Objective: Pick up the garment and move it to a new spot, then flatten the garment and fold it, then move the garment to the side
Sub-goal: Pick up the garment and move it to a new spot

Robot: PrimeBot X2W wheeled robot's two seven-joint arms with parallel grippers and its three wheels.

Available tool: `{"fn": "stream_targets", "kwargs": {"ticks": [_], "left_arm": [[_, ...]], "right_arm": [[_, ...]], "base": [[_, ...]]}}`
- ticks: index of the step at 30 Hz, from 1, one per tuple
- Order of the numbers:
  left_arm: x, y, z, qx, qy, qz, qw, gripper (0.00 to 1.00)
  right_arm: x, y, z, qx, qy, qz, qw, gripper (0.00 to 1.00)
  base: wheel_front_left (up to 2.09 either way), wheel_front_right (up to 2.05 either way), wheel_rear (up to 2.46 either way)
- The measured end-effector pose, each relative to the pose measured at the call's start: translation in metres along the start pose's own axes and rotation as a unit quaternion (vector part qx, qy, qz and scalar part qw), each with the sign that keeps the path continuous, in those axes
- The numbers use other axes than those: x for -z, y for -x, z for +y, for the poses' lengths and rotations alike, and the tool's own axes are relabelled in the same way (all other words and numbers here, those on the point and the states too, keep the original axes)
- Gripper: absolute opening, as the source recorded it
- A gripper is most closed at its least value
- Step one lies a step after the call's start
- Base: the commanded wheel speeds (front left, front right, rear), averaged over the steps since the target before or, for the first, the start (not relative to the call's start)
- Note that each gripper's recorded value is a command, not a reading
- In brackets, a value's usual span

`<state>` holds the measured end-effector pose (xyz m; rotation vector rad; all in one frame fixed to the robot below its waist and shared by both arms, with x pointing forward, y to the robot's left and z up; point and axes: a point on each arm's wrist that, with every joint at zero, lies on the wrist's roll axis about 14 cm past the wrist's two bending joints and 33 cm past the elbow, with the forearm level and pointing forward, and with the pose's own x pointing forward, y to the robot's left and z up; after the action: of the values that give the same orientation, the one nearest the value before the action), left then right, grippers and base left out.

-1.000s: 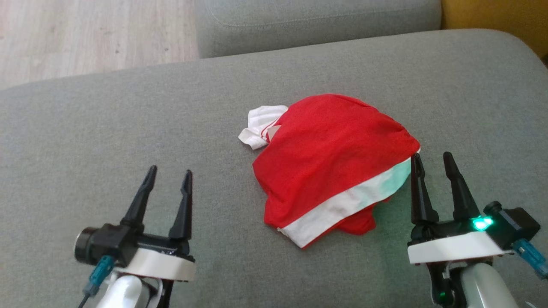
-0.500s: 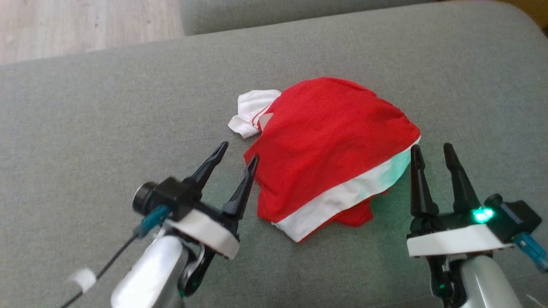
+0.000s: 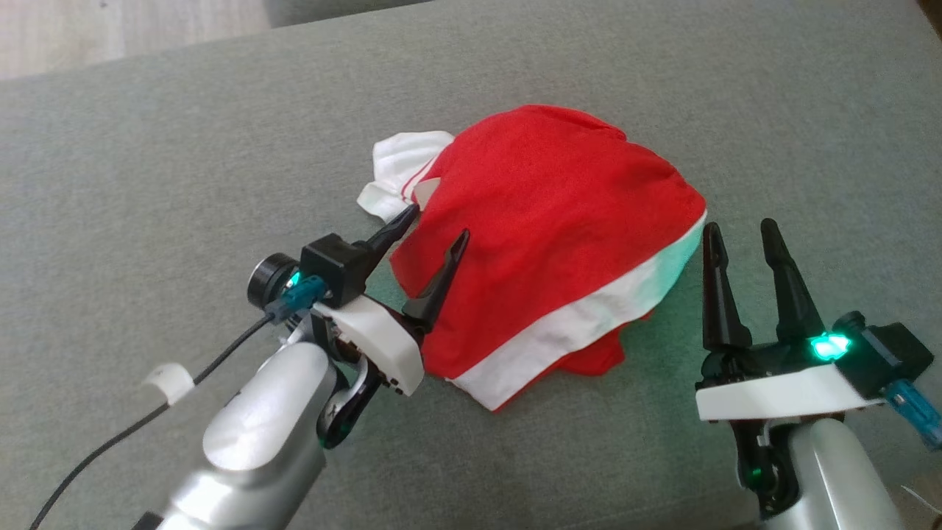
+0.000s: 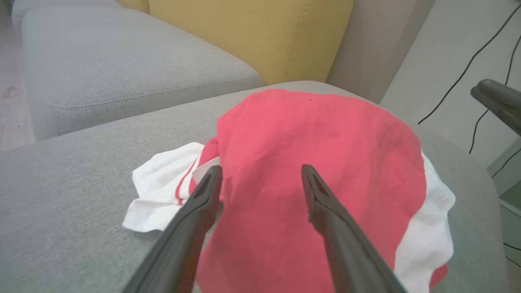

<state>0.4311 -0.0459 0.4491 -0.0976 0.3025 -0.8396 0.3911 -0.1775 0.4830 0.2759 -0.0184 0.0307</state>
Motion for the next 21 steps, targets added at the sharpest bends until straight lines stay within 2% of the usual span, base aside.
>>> {"fn": "stream_targets", "kwargs": {"ticks": [3, 4, 5, 13, 17, 21], "left_arm": [[0.003, -0.006, -0.003, 0.009, 0.003, 0.006, 1.0, 1.0], [0.003, -0.007, -0.003, 0.01, 0.004, 0.007, 1.0, 0.64], [0.003, -0.007, -0.003, 0.01, 0.004, 0.007, 1.0, 0.0], [-0.003, -0.007, -0.006, 0.021, 0.002, -0.008, 1.0, 0.0], [-0.026, -0.002, -0.001, 0.011, 0.002, -0.056, 0.998, 0.0], [-0.071, 0.01, 0.0, 0.001, -0.002, -0.138, 0.99, 0.0]], "right_arm": [[0.001, 0.002, -0.004, 0.007, 0.001, 0.002, 1.0, 1.0], [0.001, 0.002, -0.005, 0.008, 0.002, 0.002, 1.0, 1.0], [0.001, 0.002, -0.005, 0.008, 0.002, 0.002, 1.0, 1.0], [-0.004, 0.004, -0.007, 0.012, -0.001, -0.005, 1.0, 1.0], [-0.009, 0.004, -0.005, 0.008, -0.002, -0.013, 1.0, 1.0], [-0.014, 0.004, 0.002, -0.001, -0.004, -0.02, 1.0, 1.0]], "base": [[0.0, 0.0, 0.0], [0.0, 0.0, 0.0], [0.0, 0.0, 0.0], [0.0, 0.0, 0.0], [0.0, 0.0, 0.0], [0.0, 0.0, 0.0]]}}
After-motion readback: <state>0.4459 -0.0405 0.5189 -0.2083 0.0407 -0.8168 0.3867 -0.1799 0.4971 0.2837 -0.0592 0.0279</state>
